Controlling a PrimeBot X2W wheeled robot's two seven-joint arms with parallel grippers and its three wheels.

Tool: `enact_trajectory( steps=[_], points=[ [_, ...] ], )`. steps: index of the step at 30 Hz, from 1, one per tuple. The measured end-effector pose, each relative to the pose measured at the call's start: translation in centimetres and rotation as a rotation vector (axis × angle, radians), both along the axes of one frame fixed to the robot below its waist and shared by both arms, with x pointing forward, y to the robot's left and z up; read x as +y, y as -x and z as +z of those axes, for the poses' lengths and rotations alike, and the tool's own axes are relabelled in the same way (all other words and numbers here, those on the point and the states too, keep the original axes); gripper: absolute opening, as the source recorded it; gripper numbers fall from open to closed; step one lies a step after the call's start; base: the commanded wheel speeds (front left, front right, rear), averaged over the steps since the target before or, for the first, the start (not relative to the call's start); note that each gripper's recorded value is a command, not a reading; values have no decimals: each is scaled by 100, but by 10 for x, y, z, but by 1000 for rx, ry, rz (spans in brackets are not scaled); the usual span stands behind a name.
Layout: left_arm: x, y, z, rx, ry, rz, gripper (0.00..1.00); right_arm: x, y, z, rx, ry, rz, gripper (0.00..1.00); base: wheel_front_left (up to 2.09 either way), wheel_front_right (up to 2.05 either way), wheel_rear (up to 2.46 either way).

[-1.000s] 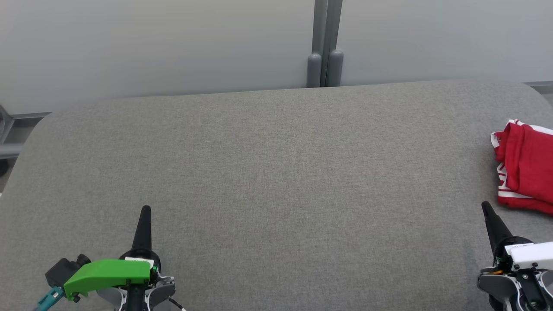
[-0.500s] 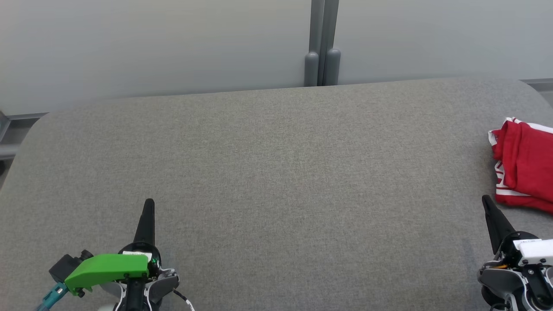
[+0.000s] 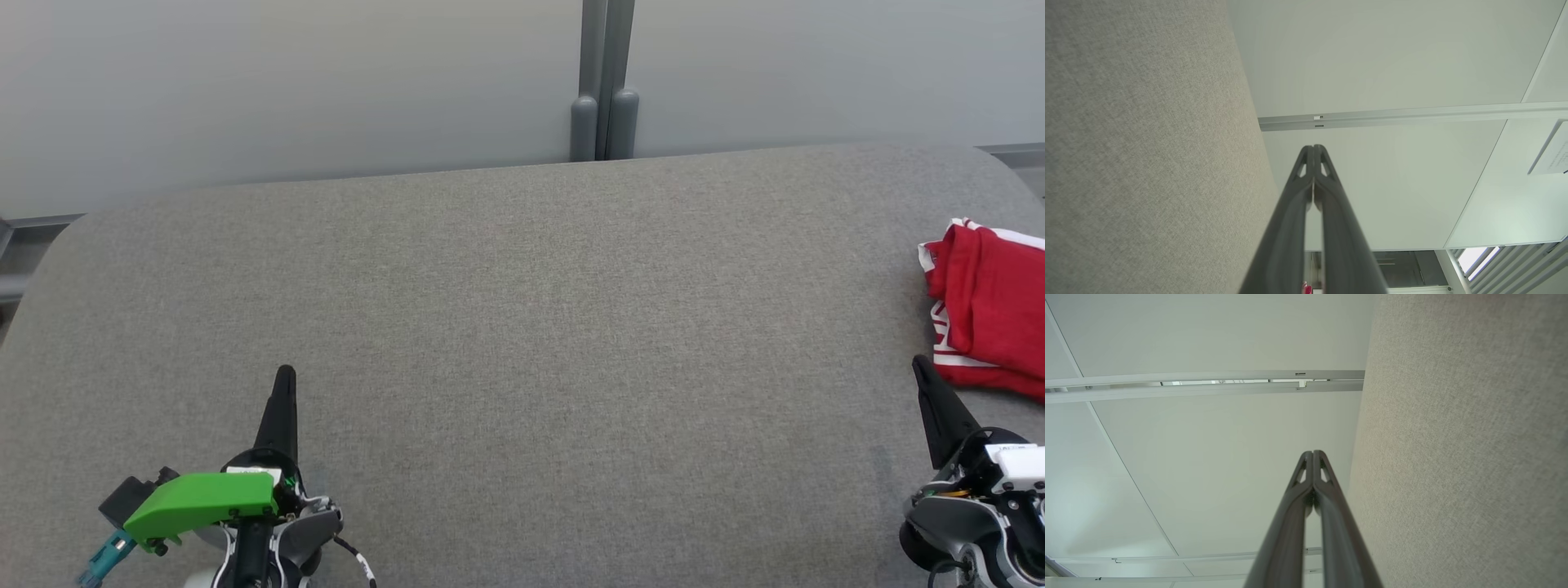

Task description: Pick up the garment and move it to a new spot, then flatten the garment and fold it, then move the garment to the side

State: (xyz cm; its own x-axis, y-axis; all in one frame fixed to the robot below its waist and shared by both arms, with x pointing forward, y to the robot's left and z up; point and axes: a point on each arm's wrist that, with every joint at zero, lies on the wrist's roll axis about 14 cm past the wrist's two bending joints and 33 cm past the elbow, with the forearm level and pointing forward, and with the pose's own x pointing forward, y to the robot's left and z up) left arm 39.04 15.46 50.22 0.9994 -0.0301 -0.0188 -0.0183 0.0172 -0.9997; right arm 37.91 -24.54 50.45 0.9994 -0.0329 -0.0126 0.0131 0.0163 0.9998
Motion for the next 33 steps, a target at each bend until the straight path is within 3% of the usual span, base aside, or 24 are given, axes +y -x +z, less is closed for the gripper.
enact_trajectory(
  steps=[33],
  points=[
    [-2,-2,2,-6,18,-5,0,-1,0,1,-7,-22,-1,0,0,0,0]
  ],
)
